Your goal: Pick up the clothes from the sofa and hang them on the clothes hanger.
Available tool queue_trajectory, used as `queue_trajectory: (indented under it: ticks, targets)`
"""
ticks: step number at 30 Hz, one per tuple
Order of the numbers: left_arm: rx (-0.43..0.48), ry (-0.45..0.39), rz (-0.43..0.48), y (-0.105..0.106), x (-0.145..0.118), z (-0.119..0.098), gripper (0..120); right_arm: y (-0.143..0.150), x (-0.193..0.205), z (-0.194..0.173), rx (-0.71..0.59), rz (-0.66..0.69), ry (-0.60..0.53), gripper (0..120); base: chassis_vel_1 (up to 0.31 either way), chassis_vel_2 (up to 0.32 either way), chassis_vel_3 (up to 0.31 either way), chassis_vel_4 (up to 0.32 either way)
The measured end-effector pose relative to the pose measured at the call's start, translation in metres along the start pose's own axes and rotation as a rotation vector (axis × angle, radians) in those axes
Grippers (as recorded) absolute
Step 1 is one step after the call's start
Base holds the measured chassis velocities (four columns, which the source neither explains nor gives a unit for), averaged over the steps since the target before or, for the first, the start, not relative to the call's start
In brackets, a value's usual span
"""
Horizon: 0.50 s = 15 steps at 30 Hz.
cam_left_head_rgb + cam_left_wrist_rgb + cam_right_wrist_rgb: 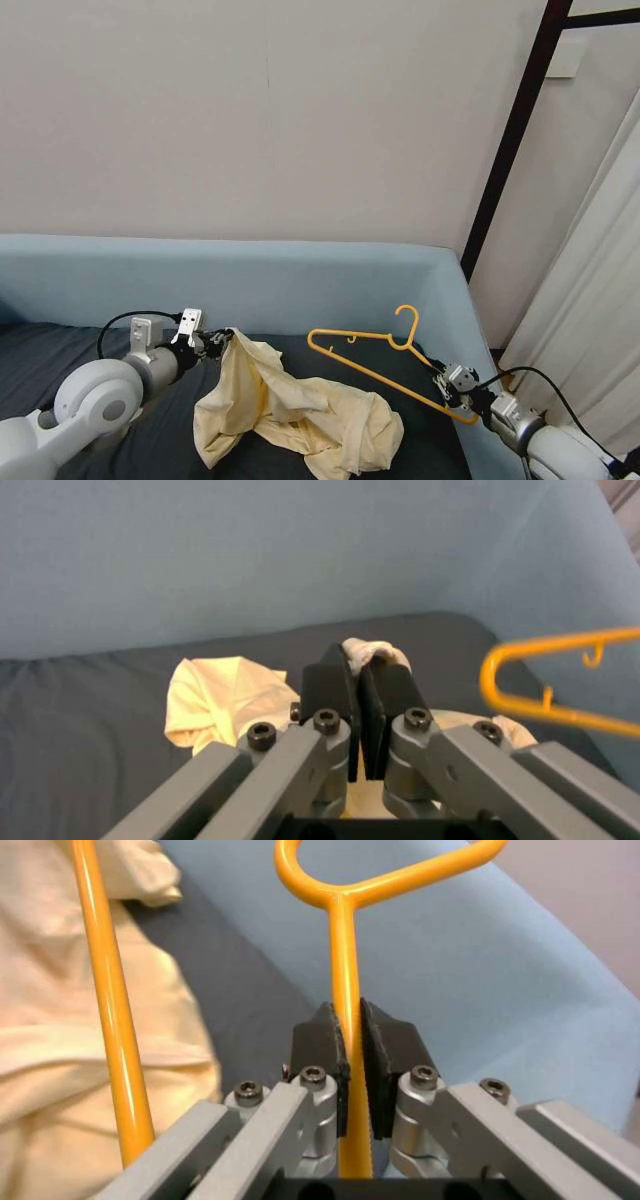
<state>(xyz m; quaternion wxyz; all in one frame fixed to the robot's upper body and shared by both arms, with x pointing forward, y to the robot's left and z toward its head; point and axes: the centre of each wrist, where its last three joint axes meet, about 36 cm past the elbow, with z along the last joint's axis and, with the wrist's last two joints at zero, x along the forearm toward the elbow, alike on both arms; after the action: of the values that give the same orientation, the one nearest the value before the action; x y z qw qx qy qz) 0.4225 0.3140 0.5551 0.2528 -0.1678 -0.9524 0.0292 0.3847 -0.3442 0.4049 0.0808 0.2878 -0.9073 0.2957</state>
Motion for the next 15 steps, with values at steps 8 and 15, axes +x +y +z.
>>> queue_trajectory:
  ticks: [8, 15]
  targets:
    - [-0.014, 0.011, 0.004, -0.008, 0.0, -0.004, 0, 0.059, 0.025, -0.02, -0.008, -0.082, -0.05, 4, 0.0, 0.0, 0.0, 0.0]
    - [-0.026, 0.026, 0.014, -0.016, 0.002, -0.001, 0, 0.085, 0.02, -0.024, -0.032, -0.102, -0.048, 4, 0.0, 0.0, 0.0, 0.0]
